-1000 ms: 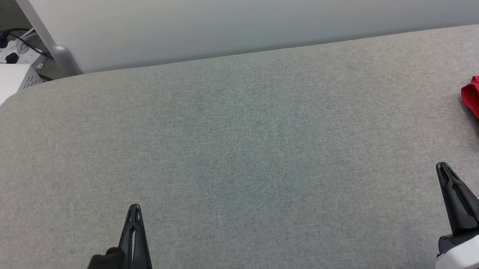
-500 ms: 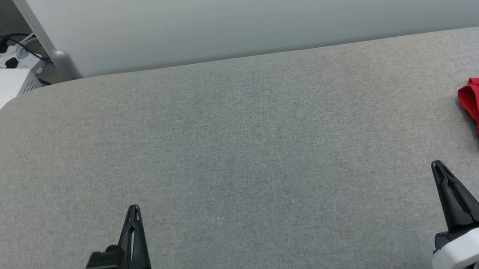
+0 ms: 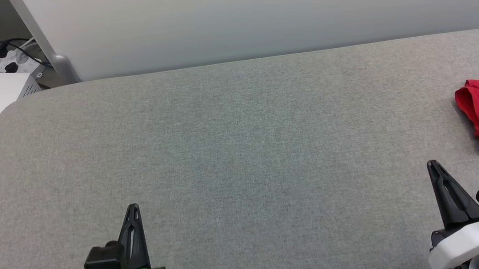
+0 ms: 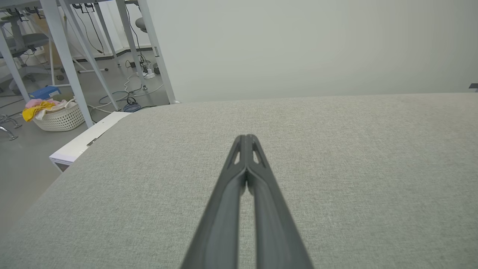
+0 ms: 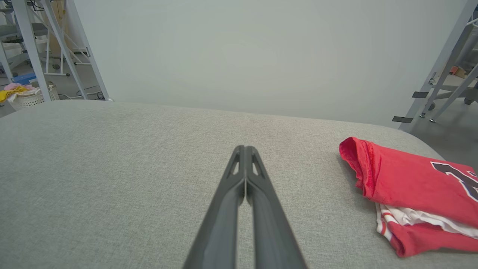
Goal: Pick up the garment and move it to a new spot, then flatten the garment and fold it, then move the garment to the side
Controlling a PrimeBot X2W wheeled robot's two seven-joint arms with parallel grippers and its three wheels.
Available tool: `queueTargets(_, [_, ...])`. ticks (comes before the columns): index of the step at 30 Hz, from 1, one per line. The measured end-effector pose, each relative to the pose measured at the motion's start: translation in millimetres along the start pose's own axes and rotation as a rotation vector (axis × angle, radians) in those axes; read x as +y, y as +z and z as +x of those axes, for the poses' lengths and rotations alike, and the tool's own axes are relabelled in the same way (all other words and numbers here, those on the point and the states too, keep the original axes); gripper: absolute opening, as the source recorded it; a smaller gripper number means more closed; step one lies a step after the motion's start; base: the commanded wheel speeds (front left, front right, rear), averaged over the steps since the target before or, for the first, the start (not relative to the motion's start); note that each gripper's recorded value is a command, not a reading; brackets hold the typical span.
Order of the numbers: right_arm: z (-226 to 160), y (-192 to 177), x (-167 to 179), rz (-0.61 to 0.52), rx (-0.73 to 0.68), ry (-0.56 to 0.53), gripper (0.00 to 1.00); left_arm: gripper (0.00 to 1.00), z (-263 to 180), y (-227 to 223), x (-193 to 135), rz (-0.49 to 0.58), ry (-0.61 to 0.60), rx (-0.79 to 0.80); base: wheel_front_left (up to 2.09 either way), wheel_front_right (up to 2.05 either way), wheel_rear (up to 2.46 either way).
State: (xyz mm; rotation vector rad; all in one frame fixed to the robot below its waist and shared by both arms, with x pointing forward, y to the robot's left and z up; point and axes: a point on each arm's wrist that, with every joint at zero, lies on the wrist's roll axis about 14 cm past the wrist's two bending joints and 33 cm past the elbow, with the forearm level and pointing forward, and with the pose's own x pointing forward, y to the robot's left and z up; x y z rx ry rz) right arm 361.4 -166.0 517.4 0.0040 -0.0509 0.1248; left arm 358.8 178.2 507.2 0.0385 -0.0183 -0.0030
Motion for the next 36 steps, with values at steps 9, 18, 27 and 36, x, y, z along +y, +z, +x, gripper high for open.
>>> queueTargets(9, [0.8,0.5,0.4,-0.007,0.009,0.001,0.00,0.00,1.7,2.3,0.6,0.000,0.003,0.002,0.00,0.00,0.00])
queueTargets(18, [1.9,1.2,1.3,-0.013,0.018,0.002,0.00,0.00,2.4,2.8,0.7,0.000,0.002,0.013,0.00,0.00,0.00])
queueTargets(27, [3.2,2.2,1.7,-0.019,0.027,0.003,0.00,0.00,4.6,5.6,0.7,0.003,0.001,0.016,0.00,0.00,0.00])
queueTargets(36, [3.6,1.7,2.2,-0.024,0.040,0.004,0.00,0.00,5.6,7.2,0.3,0.004,0.001,0.019,0.00,0.00,0.00])
